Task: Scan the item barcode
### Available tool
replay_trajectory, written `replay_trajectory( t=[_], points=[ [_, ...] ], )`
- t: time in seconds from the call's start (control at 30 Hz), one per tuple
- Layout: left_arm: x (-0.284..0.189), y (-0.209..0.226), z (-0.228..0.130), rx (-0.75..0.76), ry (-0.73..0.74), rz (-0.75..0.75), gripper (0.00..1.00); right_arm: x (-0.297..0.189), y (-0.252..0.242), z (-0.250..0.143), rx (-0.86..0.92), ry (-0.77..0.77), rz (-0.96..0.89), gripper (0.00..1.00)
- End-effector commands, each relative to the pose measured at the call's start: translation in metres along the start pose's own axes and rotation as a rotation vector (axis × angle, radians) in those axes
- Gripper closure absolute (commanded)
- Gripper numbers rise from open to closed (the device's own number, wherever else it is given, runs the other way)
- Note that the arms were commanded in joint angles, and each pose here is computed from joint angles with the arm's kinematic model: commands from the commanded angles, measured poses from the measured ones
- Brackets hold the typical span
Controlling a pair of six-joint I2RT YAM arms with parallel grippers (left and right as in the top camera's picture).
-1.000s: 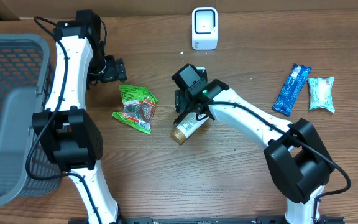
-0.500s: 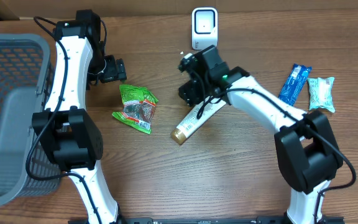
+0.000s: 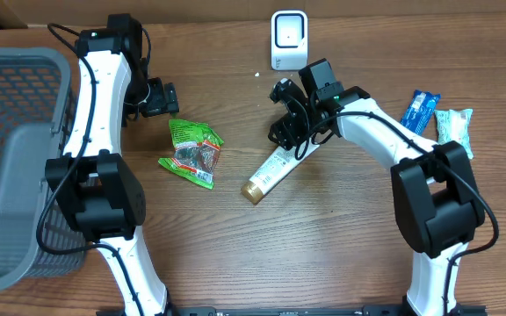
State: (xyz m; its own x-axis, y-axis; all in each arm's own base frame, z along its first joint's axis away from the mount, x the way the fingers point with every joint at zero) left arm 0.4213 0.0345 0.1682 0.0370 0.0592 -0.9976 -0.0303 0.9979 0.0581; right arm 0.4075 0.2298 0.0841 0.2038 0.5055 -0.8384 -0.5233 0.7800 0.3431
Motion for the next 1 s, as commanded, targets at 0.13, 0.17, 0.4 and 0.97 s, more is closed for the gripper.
replay_trajectory(
  t=[0.13, 0.17, 0.4, 0.97],
  points=[
    [-0.01, -0.004, -0.001, -0.002, -0.025, -0.004, 0.0, 0.021, -0.009, -0.013, -0.02, 0.064, 0.015, 0.31],
    [-0.01, -0.004, -0.001, -0.002, -0.025, -0.004, 0.0, 0.021, -0.01, -0.014, -0.009, 0.069, 0.004, 0.31],
    [-0.01, -0.004, -0.001, -0.002, -0.025, -0.004, 0.0, 0.008, -0.023, -0.051, 0.319, 0.263, -0.164, 0.31],
    [-0.01, -0.004, -0.001, -0.002, -0.025, -0.004, 0.01, -0.03, 0.029, -0.087, 0.234, 0.561, 0.171, 0.25]
  ],
)
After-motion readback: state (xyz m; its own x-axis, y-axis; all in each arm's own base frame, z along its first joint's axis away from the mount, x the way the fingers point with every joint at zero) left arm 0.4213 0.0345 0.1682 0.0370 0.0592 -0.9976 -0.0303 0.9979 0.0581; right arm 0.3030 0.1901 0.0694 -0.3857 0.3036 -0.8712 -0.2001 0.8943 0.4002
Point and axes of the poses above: each gripper's point midway between its finger pads, its own x axis out along the fingers, its own y axis along the line the jaws close on, z = x × y, the point moved 5 cm from there along -x, back along the fingers, and after that the axes turned 14 degrees about x, right-handed, at the moved point
